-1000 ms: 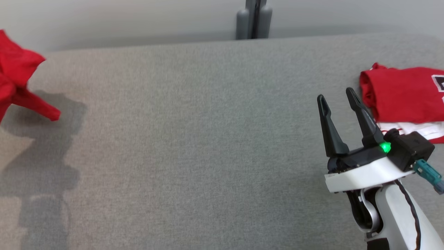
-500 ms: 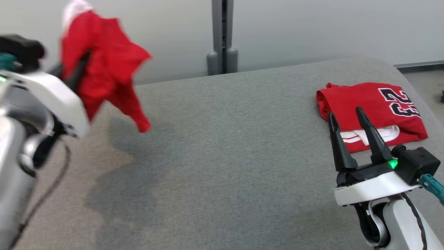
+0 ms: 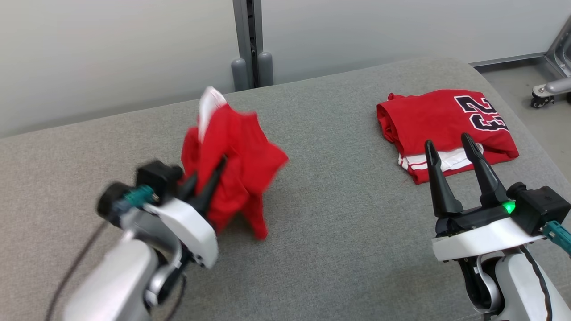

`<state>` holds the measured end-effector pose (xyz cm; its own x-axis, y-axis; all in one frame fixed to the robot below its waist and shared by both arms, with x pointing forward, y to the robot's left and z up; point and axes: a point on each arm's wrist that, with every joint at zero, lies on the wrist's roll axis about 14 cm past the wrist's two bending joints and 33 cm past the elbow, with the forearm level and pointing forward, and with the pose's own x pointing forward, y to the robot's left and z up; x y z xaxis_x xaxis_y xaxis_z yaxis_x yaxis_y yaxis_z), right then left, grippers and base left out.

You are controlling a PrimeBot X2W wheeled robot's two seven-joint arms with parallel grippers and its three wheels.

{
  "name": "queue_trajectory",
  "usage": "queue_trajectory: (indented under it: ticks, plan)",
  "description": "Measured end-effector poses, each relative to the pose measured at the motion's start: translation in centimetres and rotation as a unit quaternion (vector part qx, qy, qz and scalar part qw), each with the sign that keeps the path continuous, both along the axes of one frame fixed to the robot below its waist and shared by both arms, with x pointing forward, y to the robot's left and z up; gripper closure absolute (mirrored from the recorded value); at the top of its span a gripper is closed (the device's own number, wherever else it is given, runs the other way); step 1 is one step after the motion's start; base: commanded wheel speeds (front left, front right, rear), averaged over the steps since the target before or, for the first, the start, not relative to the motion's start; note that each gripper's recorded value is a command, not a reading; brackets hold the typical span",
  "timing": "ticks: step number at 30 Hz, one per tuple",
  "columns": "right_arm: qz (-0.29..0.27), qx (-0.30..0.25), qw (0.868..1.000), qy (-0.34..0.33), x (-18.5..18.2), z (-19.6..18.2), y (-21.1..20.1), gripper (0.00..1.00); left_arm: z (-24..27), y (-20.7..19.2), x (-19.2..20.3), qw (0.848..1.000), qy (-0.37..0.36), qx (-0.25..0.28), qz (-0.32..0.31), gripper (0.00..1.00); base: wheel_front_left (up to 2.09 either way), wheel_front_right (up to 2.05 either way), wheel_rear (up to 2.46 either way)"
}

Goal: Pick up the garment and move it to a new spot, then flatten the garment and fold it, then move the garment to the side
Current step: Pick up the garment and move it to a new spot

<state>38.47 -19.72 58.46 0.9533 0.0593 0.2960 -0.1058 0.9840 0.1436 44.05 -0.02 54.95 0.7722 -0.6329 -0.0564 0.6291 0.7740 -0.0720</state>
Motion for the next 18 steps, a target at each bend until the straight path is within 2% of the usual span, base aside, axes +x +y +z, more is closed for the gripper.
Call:
queue_trajectory:
  ticks: [6, 14, 16, 18]
  plan:
    - [-0.003, -0.001, 1.000, 0.005, 0.0, -0.3, -0.2, 0.00, -5.5, -3.0, -2.4, 0.999, 0.039, 0.002, -0.021, 1.00, 0.00, 0.00, 0.00]
    - [0.013, 0.000, 1.000, 0.012, 0.5, -0.8, 1.0, 0.00, -11.7, -5.1, -4.6, 0.994, 0.080, 0.059, -0.055, 1.00, 0.00, 0.00, 0.00]
    - [0.015, 0.000, 1.000, 0.013, 0.6, -0.9, 1.1, 0.00, -12.4, -5.5, -5.1, 0.992, 0.089, 0.064, -0.063, 0.00, 0.00, 0.00, 0.00]
    - [0.016, 0.000, 1.000, 0.015, 0.6, -1.0, 1.3, 0.00, -12.9, -5.5, -5.1, 0.991, 0.093, 0.068, -0.064, 0.00, 0.00, 0.00, 0.00]
